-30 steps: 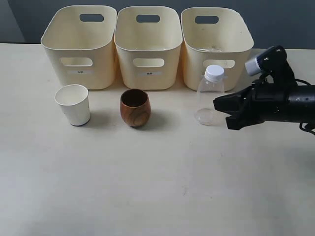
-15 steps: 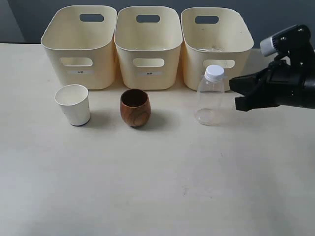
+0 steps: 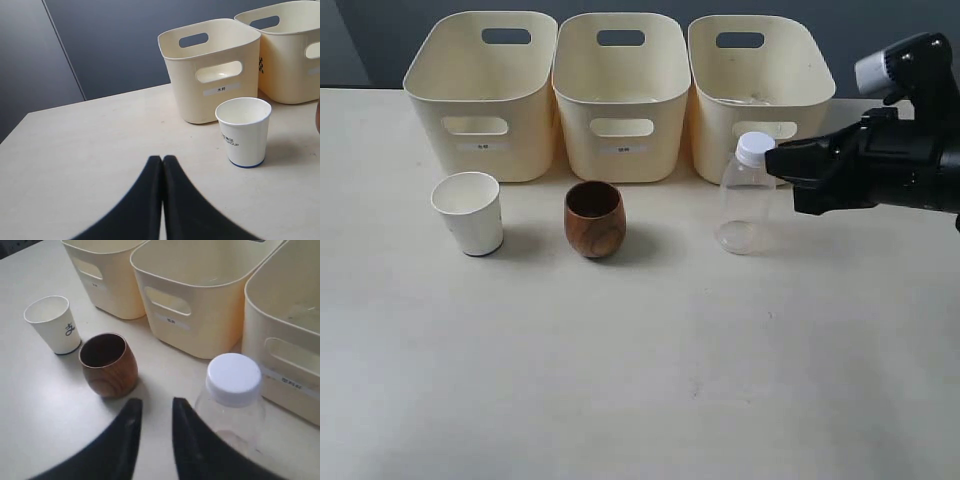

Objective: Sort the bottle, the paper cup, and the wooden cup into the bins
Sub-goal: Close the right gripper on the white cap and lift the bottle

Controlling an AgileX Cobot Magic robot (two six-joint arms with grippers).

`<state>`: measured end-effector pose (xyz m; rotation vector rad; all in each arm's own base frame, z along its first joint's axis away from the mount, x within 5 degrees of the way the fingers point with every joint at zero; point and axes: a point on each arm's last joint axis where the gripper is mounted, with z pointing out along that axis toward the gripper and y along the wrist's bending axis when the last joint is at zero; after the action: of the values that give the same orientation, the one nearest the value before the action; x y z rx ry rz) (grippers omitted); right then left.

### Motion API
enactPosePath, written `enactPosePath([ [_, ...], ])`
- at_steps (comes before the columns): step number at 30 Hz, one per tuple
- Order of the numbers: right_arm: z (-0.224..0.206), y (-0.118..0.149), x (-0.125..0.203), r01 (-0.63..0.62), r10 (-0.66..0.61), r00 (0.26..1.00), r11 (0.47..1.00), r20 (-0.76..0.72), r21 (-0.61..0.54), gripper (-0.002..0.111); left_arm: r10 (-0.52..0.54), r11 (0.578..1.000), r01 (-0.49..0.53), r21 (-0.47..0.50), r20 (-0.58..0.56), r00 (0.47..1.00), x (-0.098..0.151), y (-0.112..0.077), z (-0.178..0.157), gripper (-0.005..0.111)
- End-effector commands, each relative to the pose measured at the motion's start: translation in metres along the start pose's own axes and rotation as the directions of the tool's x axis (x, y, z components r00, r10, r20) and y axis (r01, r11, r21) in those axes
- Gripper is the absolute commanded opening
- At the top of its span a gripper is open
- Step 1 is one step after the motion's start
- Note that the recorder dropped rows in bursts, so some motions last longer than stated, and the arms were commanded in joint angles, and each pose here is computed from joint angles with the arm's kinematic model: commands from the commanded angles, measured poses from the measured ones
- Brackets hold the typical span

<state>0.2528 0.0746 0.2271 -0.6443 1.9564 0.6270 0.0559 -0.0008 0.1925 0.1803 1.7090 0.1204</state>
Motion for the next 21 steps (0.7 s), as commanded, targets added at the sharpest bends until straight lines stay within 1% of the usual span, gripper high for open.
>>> enactPosePath([
  [1, -0.001, -0.002, -0.002, 0.015, -0.015, 1.0, 0.999, 0.002, 0.028, 0.067, -0.001, 1.0, 0.001, 0.002, 0.01, 1.0, 0.0, 0.0, 0.0, 0.0],
  [2, -0.001, -0.003, -0.001, 0.014, -0.013, 1.0, 0.999, -0.003, 0.035, 0.078, -0.001, 1.0, 0.001, 0.002, 0.01, 1.0, 0.0, 0.0, 0.0, 0.0],
  [3, -0.001, -0.004, -0.001, 0.014, -0.013, 1.0, 0.999, -0.006, 0.043, 0.084, -0.001, 1.0, 0.001, 0.002, 0.01, 1.0, 0.0, 0.0, 0.0, 0.0],
  [4, -0.001, -0.005, -0.001, 0.014, -0.013, 1.0, 0.998, -0.011, 0.053, 0.083, -0.001, 1.0, 0.001, 0.002, 0.01, 1.0, 0.0, 0.0, 0.0, 0.0],
  [5, -0.001, -0.005, -0.001, 0.014, -0.013, 1.0, 0.998, -0.011, 0.053, 0.081, -0.001, 1.0, 0.001, 0.002, 0.01, 1.0, 0.0, 0.0, 0.0, 0.0],
  [6, -0.001, -0.005, -0.001, 0.014, -0.013, 1.0, 0.998, -0.012, 0.055, 0.072, -0.001, 1.0, 0.001, 0.002, 0.008, 1.0, 0.0, 0.0, 0.0, 0.0],
  [7, -0.001, -0.005, -0.002, 0.016, -0.016, 1.0, 0.998, -0.007, 0.055, 0.066, -0.001, 1.0, 0.001, 0.002, 0.01, 1.0, 0.0, 0.0, 0.0, 0.0],
  [8, -0.001, -0.005, -0.005, 0.02, -0.02, 1.0, 0.999, 0.001, 0.05, 0.057, -0.001, 1.0, 0.001, 0.002, 0.01, 1.0, 0.0, 0.0, 0.0, 0.0],
  [9, -0.001, -0.005, -0.007, 0.024, -0.024, 1.0, 0.999, 0.008, 0.044, 0.054, -0.001, 1.0, 0.001, 0.002, 0.01, 1.0, 0.0, 0.0, 0.0, 0.0],
  [10, -0.001, -0.005, -0.01, 0.029, -0.03, 0.999, 0.999, 0.019, 0.039, 0.052, -0.001, 1.0, 0.001, 0.002, 0.01, 1.0, 0.0, 0.0, 0.0, 0.0],
  [15, 0.008, -0.015, -0.013, 0.024, -0.024, 1.0, 0.998, 0.001, 0.06, 0.052, -0.001, 1.0, 0.001, 0.002, 0.01, 1.0, 0.0, 0.0, 0.0, 0.0],
  [16, 0.014, -0.02, -0.012, 0.018, -0.018, 1.0, 0.998, -0.008, 0.061, 0.053, -0.001, 1.0, 0.001, 0.002, 0.01, 1.0, 0.0, 0.0, 0.0, 0.0],
  [17, 0.019, -0.024, -0.012, 0.011, -0.01, 1.0, 0.998, -0.016, 0.057, 0.059, -0.001, 1.0, 0.001, 0.002, 0.01, 1.0, 0.0, 0.0, 0.0, 0.0],
  [18, 0.024, -0.027, -0.011, 0.005, -0.004, 1.0, 0.999, -0.024, 0.053, 0.07, -0.001, 1.0, 0.001, 0.002, 0.01, 1.0, 0.0, 0.0, 0.0, 0.0],
  [19, 0.029, -0.031, -0.009, -0.009, 0.011, 0.999, 0.999, -0.034, 0.052, 0.078, -0.001, 1.0, 0.001, 0.002, 0.01, 1.0, 0.0, 0.0, 0.0, 0.0],
  [20, 0.033, -0.034, -0.008, -0.016, 0.018, 0.999, 0.999, -0.04, 0.051, 0.082, -0.001, 1.0, 0.001, 0.002, 0.01, 1.0, 0.0, 0.0, 0.0, 0.0],
  [21, 0.036, -0.036, -0.008, -0.025, 0.027, 0.999, 0.999, -0.042, 0.047, 0.081, -0.001, 1.0, 0.001, 0.002, 0.01, 1.0, 0.0, 0.0, 0.0, 0.0],
])
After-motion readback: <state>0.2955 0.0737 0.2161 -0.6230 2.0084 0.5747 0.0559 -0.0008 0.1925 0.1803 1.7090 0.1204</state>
